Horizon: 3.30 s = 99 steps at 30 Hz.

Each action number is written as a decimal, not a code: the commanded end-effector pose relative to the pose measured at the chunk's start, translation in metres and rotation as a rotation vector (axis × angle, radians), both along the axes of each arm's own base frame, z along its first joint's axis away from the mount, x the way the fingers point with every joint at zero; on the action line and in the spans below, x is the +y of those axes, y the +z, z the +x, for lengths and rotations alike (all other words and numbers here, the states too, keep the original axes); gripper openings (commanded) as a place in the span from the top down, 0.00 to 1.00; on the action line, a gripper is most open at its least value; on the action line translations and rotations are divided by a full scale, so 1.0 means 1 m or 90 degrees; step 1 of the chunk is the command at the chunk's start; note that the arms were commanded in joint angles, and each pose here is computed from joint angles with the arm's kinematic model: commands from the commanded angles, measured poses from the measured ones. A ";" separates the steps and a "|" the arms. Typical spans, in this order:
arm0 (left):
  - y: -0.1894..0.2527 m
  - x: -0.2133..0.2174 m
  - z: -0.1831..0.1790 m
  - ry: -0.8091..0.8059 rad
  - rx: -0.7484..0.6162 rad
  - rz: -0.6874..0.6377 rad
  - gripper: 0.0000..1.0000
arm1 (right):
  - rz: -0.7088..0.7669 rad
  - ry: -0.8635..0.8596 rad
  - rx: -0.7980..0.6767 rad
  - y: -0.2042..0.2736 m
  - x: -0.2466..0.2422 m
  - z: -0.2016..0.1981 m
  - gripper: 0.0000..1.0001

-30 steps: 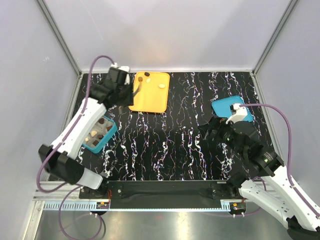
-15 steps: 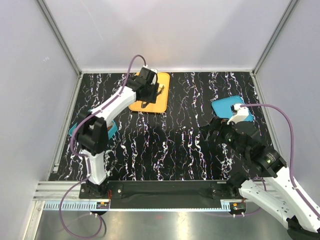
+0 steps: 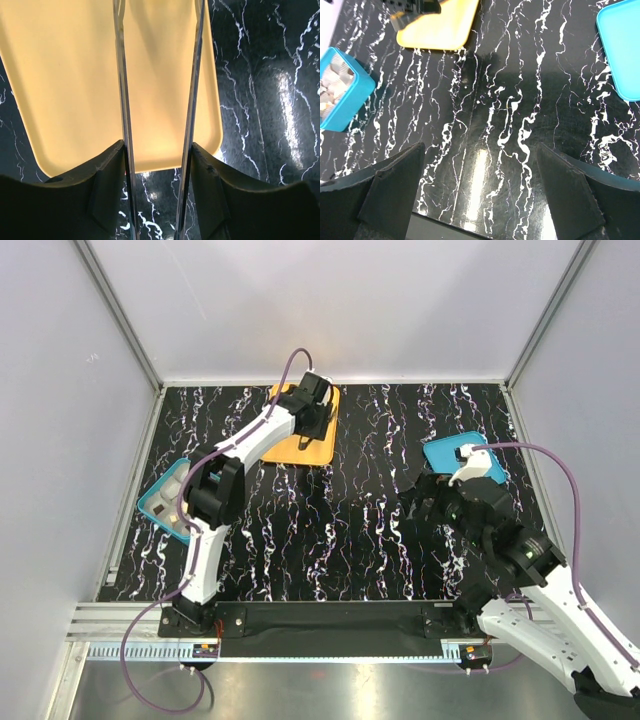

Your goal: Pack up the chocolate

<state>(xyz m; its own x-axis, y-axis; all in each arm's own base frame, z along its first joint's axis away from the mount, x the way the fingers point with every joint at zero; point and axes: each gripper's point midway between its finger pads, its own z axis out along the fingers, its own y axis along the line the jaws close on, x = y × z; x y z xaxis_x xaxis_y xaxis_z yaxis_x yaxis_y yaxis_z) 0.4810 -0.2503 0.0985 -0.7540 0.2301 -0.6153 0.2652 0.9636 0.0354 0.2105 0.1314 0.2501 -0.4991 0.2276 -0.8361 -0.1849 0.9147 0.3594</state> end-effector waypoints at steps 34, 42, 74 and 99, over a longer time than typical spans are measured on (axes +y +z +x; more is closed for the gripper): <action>0.049 0.011 -0.010 0.020 -0.038 -0.013 0.64 | 0.028 -0.013 -0.034 0.020 0.000 0.004 0.00; 0.085 0.026 -0.040 0.050 -0.040 -0.046 0.67 | 0.041 -0.007 -0.038 0.024 0.000 -0.001 0.00; 0.094 0.307 -0.206 0.507 0.014 -0.043 0.66 | 0.060 0.020 -0.074 0.022 -0.008 -0.020 0.00; 0.069 0.313 -0.228 0.547 0.033 -0.056 0.66 | 0.039 0.018 -0.087 0.021 -0.013 -0.020 0.00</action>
